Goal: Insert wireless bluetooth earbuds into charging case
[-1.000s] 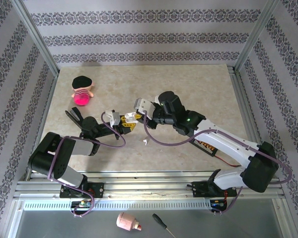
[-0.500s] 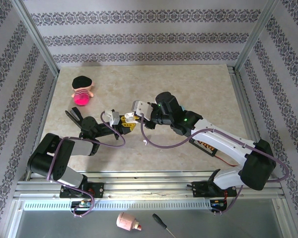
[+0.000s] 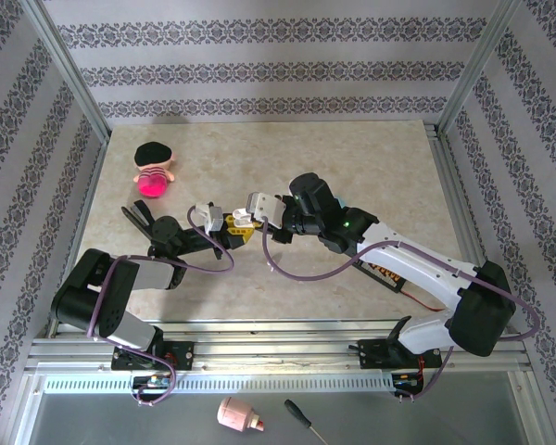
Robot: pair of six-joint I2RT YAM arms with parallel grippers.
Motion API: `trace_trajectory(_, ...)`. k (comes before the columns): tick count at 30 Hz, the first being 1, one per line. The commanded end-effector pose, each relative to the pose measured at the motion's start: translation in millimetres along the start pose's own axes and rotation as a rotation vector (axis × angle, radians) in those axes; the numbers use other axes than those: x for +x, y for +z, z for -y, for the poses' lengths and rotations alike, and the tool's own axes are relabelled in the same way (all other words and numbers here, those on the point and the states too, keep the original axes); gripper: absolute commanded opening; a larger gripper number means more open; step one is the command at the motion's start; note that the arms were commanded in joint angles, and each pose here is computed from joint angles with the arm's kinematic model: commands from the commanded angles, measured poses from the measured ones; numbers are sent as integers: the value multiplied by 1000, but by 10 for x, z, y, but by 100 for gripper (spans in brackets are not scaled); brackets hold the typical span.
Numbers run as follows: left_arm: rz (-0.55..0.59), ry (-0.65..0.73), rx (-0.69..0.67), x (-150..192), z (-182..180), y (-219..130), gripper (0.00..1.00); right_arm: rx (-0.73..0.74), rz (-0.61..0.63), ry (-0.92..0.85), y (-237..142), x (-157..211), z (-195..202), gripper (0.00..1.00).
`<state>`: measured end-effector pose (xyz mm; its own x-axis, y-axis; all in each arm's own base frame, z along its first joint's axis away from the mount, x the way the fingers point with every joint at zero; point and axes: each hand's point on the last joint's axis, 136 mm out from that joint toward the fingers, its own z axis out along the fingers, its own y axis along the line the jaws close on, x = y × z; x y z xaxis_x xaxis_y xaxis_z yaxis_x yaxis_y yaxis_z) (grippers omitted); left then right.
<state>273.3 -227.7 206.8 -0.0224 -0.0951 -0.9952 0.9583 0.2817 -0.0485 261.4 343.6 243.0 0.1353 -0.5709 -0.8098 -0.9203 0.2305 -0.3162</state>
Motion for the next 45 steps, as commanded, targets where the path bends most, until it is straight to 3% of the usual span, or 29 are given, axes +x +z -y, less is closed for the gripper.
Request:
trace_trajectory(1,40,66,60,-189,112,41,0,-15,-9,-15,-44,-6,-47,26)
trace_trajectory(10,28,99,23,-93,64,10,0,6,95,49,-354,-204,21,61)
trace_trajectory(14,25,137,-63,-55,-85,-73,0,-30,153,193,-469,-170,4,74)
trace_trajectory(17,24,175,-158,-40,-217,-167,0,-20,163,378,-495,-33,60,77)
trace_trajectory(23,4,218,-263,-12,-328,-299,0,175,-30,822,-370,699,253,76)
trace_trajectory(29,-17,246,-280,7,-336,-321,0,158,-265,1097,-36,1301,-92,71)
trace_trajectory(34,-26,251,-279,46,-335,-324,0,120,-434,1198,261,1563,-409,57)
trace_trajectory(39,-25,252,-278,66,-320,-333,0,88,-579,1211,491,1758,-590,50)
trace_trajectory(45,-26,247,-270,70,-281,-343,0,1,-640,1147,678,1800,-663,48)
